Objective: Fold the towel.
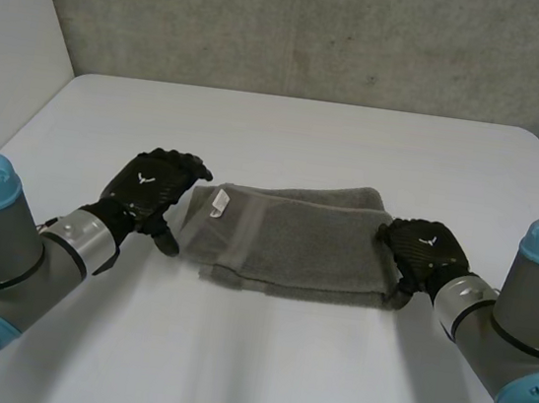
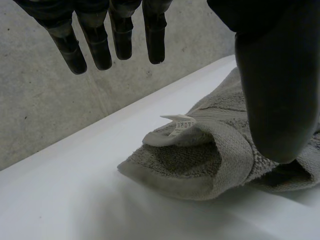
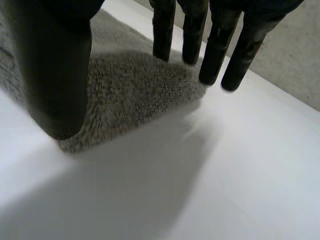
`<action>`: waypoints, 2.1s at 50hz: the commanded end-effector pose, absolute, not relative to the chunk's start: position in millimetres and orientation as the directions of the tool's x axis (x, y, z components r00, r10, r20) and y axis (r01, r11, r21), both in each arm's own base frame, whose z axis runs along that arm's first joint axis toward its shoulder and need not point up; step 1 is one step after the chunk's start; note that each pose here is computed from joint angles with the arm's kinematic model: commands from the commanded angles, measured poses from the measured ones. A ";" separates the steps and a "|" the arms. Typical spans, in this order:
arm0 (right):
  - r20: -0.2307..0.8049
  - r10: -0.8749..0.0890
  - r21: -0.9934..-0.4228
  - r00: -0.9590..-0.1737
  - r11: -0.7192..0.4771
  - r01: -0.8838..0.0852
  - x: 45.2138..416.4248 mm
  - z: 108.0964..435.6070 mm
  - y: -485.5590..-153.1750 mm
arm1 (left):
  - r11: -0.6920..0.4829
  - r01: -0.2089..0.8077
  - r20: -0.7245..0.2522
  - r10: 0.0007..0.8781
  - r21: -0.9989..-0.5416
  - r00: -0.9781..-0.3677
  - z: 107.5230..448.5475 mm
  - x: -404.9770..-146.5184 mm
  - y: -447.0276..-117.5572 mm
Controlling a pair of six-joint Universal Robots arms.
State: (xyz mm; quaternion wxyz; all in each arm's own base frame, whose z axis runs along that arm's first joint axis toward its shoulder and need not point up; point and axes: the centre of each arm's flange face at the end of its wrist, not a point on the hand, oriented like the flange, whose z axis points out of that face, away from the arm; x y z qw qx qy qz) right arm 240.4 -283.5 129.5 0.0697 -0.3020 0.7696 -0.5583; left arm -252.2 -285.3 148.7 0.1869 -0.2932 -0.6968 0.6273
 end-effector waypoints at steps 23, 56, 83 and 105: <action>0.240 -0.526 -0.937 -0.816 0.093 -0.336 239.9 164.2 -299.6 | 0.036 0.171 -0.111 0.626 -0.985 -0.772 152.9 -246.8 -287.7; 0.266 -0.589 -0.930 -0.763 0.052 -0.364 310.7 201.6 -269.1 | -0.015 0.144 -0.127 0.565 -0.990 -0.815 176.8 -231.1 -299.9; 0.129 -0.546 -0.919 -0.828 0.247 -0.306 232.3 126.1 -261.2 | 0.035 0.102 -0.063 0.578 -0.994 -0.814 171.1 -234.7 -296.3; 0.238 -0.660 -0.946 -0.713 0.008 -0.323 296.9 214.5 -278.5 | 0.029 0.099 -0.065 0.574 -0.995 -0.817 173.0 -234.9 -297.0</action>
